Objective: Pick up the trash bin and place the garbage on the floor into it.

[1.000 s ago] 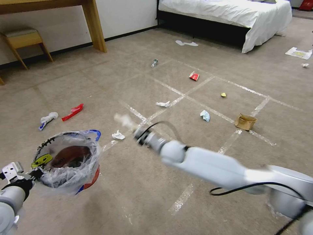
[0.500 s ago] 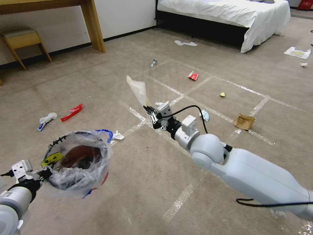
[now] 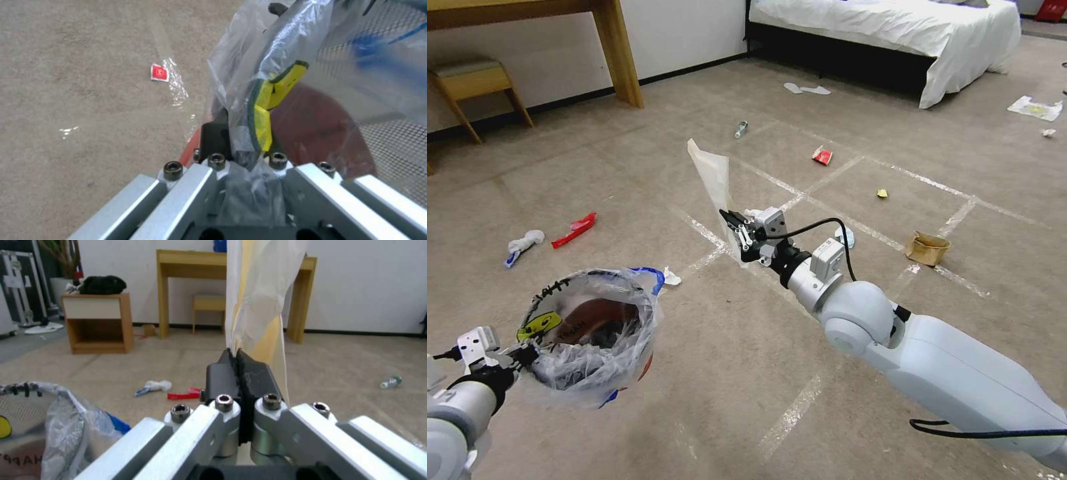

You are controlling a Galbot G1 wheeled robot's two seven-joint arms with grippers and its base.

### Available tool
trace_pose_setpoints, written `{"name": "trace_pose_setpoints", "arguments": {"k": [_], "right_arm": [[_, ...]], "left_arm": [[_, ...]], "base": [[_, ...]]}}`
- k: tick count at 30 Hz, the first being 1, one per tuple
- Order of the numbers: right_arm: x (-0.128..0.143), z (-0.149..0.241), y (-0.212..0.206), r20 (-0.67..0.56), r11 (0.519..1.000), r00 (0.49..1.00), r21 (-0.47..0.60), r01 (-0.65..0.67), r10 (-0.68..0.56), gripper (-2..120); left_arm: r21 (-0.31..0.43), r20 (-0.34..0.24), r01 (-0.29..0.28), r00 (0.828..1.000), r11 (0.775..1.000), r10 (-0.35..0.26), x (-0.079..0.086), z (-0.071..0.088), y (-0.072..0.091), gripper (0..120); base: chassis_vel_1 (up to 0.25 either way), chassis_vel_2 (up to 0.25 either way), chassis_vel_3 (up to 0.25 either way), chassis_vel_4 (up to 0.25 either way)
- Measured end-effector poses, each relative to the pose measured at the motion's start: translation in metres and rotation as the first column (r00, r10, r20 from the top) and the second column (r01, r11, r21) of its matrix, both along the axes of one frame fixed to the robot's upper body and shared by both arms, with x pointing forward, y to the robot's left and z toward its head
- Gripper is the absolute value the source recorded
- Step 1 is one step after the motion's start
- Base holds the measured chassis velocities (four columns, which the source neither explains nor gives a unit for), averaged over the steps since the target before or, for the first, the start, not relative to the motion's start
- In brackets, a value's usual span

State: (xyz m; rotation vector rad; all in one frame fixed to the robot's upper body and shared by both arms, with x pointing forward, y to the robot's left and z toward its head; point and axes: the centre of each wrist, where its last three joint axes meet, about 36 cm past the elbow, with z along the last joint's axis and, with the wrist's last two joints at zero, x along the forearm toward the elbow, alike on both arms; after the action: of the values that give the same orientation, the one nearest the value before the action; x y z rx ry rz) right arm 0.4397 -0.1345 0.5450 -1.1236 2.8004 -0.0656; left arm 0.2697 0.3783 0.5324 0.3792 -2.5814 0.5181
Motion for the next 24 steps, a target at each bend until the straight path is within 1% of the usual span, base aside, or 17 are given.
{"name": "trace_pose_setpoints", "arguments": {"k": [7,19,24], "right_arm": [[0.002,-0.005,0.002,-0.007,1.0,1.0,0.008,-0.002,0.002,0],[0.006,-0.004,0.005,-0.002,0.999,1.0,0.038,-0.006,0.006,0],[0.005,0.005,0.014,0.019,0.994,0.999,0.101,-0.045,0.043,0]], "left_arm": [[-0.003,0.006,0.001,1.0,1.0,-0.001,0.004,0.0,0.001,0],[-0.012,-0.006,-0.002,1.0,1.0,0.001,0.01,-0.007,0.005,0],[-0.02,-0.017,-0.004,1.0,1.0,0.004,0.012,-0.011,0.007,0]], "base": [[0.0,0.0,0.0,0.0],[0.0,0.0,0.0,0.0],[0.0,0.0,0.0,0.0]]}}
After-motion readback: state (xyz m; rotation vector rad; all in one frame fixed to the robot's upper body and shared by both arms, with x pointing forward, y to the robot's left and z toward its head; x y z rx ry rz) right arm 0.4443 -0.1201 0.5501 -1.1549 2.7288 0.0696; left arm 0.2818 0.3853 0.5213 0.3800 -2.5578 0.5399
